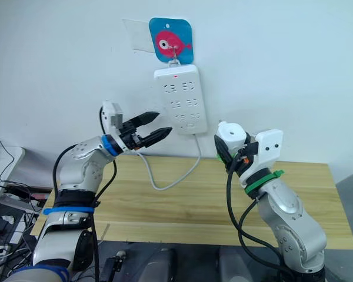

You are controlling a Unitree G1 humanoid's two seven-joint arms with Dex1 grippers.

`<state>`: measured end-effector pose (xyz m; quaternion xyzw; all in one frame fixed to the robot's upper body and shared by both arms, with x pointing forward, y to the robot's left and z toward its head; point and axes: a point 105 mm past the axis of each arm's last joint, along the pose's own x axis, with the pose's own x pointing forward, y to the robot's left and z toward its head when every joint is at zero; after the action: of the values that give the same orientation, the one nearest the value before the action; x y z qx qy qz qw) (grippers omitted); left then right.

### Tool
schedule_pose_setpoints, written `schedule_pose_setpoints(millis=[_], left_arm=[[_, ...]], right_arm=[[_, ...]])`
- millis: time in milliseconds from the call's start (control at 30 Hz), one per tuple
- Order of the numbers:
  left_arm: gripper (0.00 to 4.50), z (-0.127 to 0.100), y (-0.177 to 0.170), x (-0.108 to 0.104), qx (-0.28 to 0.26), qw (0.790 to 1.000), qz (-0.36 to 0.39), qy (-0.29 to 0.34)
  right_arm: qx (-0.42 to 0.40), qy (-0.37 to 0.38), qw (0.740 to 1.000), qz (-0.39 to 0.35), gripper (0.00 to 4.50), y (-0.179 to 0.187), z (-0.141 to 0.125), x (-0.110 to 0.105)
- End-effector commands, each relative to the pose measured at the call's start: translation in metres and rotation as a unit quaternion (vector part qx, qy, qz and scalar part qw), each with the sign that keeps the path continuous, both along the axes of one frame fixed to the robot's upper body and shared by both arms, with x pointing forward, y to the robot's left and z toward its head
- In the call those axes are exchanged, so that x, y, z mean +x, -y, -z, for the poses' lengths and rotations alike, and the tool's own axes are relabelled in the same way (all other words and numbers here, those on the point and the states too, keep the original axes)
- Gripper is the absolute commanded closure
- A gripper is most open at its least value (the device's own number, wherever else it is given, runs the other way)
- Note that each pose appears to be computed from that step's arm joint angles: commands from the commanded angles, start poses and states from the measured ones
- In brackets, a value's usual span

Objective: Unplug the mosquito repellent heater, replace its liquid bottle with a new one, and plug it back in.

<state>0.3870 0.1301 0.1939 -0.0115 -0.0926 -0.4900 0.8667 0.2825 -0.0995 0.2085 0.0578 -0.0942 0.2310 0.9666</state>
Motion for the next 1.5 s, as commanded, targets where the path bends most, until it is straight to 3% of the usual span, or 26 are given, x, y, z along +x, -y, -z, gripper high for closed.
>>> schedule_pose_setpoints(millis=[33, 167, 200, 267, 533, 767, 1033, 1500], left_arm=[[0.0, -0.012, 0.007, 0.006, 0.007, 0.999, 0.02, 0.03], [0.0, -0.018, 0.018, 0.013, 0.007, 0.998, 0.045, 0.039], [0.19, -0.02, 0.02, 0.012, 0.005, 0.998, 0.054, 0.04], [0.63, -0.022, 0.022, 0.01, 0.001, 0.997, 0.07, 0.038], [3.15, -0.025, 0.021, 0.007, -0.004, 0.996, 0.086, 0.026], [3.2, -0.027, 0.026, 0.008, -0.009, 0.996, 0.089, 0.012], [3.2, -0.025, 0.029, 0.007, -0.004, 0.995, 0.098, 0.007], [3.2, -0.022, 0.026, 0.007, 0.004, 0.996, 0.092, 0.009]], right_arm=[[0.003, 0.03, 0.999, -0.012, 1.5, -0.004, -0.014, -0.005], [0.001, 0.032, 0.999, -0.014, 1.5, -0.006, -0.016, -0.007], [0.001, 0.032, 0.999, -0.014, 1.5, -0.007, -0.016, -0.007], [0.0, 0.031, 0.999, -0.015, 1.5, -0.008, -0.016, -0.008], [-0.014, 0.036, 0.999, -0.033, 1.5, -0.02, -0.018, -0.008], [-0.02, 0.041, 0.997, -0.062, 1.5, -0.04, -0.021, -0.007], [-0.027, 0.045, 0.997, -0.061, 1.5, -0.056, -0.026, 0.007], [-0.047, 0.034, 0.998, -0.021, 1.5, -0.046, -0.018, 0.019]])
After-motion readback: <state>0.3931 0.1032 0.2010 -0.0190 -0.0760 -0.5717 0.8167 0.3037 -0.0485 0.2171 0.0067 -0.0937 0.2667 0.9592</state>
